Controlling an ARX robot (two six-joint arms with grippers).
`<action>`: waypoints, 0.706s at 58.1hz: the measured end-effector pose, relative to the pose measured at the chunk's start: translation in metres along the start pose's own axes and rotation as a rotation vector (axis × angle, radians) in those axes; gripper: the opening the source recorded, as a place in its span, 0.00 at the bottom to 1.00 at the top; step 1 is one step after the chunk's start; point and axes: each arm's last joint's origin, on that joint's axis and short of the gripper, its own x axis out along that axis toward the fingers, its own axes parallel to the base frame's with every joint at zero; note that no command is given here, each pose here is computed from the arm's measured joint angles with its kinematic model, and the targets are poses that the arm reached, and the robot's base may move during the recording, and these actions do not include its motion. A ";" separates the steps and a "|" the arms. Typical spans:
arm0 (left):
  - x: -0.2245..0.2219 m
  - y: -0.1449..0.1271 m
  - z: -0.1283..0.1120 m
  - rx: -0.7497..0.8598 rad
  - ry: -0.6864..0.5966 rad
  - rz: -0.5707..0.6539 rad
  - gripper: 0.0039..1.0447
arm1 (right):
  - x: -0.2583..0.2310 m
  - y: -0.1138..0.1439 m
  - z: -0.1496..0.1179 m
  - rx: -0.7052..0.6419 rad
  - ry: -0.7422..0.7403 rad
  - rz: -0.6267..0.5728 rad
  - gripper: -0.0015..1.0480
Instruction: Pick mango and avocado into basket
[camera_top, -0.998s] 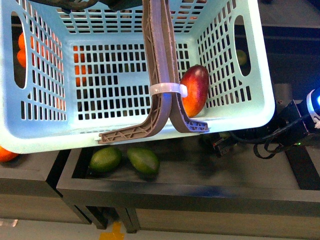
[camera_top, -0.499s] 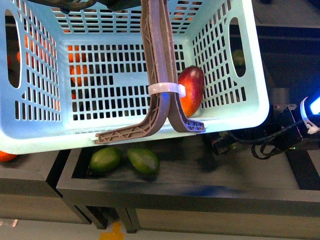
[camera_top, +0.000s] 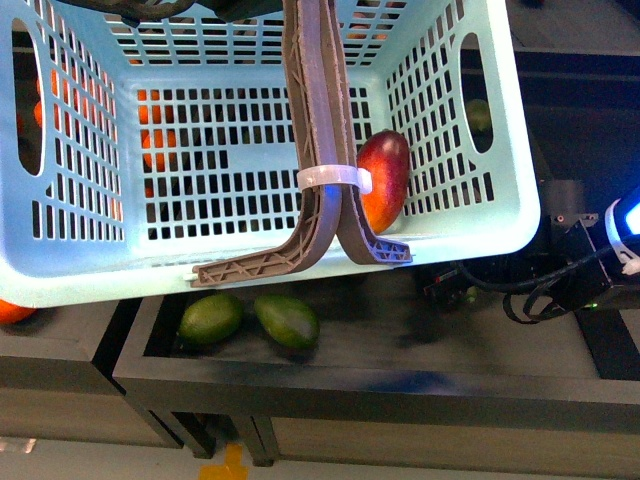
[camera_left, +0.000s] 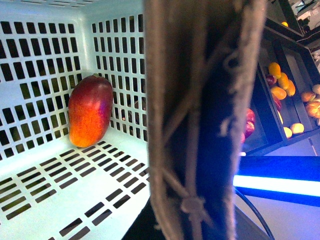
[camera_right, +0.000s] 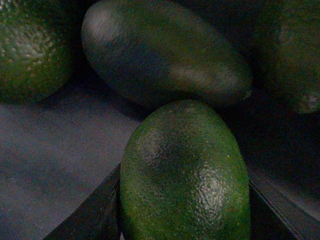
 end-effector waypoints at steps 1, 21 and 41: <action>0.000 0.000 0.000 0.000 0.000 0.000 0.06 | -0.003 -0.001 0.001 0.010 -0.008 -0.005 0.54; 0.000 0.000 0.000 0.000 0.000 0.000 0.06 | -0.103 -0.043 0.056 0.176 -0.240 -0.242 0.54; 0.000 0.000 0.000 0.000 0.000 -0.001 0.06 | -0.196 -0.006 0.120 0.187 -0.419 -0.222 0.54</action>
